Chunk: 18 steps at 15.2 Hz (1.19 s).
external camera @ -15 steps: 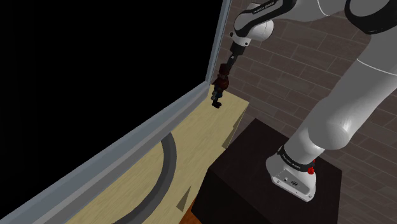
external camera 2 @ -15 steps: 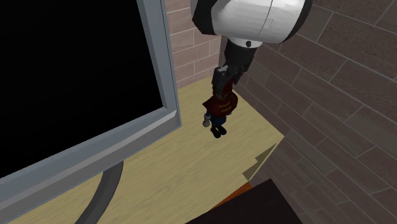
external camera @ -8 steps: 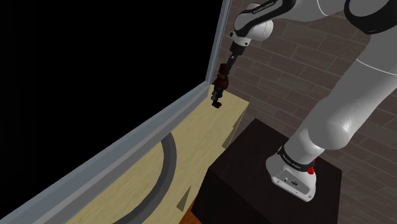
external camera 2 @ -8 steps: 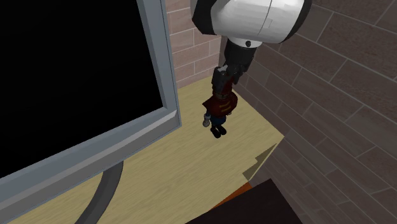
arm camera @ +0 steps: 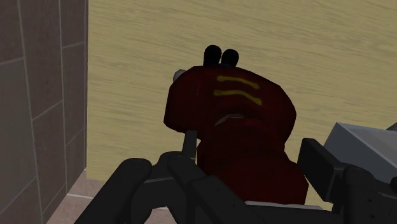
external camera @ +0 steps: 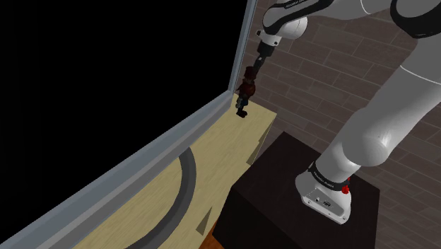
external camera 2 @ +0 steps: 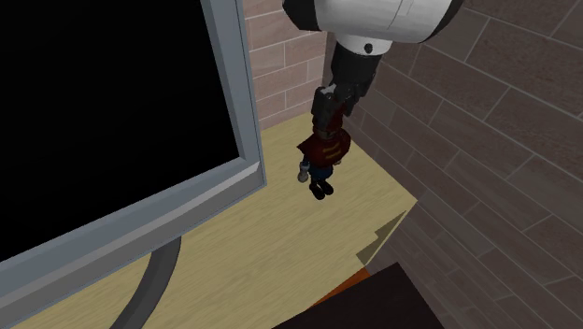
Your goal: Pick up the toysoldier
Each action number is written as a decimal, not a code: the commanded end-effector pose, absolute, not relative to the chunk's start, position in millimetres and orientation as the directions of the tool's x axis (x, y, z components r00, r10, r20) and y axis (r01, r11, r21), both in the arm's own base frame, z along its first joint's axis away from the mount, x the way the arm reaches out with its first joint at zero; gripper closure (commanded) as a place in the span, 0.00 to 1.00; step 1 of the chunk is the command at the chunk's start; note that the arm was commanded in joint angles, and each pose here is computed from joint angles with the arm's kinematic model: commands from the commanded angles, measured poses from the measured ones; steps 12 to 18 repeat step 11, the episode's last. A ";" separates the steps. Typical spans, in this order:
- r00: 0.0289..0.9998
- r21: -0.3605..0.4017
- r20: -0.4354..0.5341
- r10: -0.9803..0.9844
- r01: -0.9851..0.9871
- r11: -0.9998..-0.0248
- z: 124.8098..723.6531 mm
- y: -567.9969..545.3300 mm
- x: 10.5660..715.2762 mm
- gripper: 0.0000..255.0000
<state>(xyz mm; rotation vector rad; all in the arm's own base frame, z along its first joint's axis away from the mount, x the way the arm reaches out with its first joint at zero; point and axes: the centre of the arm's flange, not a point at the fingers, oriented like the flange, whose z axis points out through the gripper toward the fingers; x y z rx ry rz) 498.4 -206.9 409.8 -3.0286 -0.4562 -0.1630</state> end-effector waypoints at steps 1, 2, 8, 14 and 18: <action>0.950 -0.057 0.117 0.289 0.297 -0.953 420.5 -207.8 498.8 1.00; 0.950 -0.057 0.117 0.289 0.297 -0.953 425.8 -207.8 498.8 1.00; 0.950 -0.057 0.117 0.289 0.297 -0.953 457.5 -207.8 498.8 1.00; 0.950 -0.057 0.117 0.289 0.297 -0.953 463.6 -207.8 498.8 1.00; 0.950 -0.057 0.117 0.289 0.297 -0.953 463.6 -207.8 498.8 1.00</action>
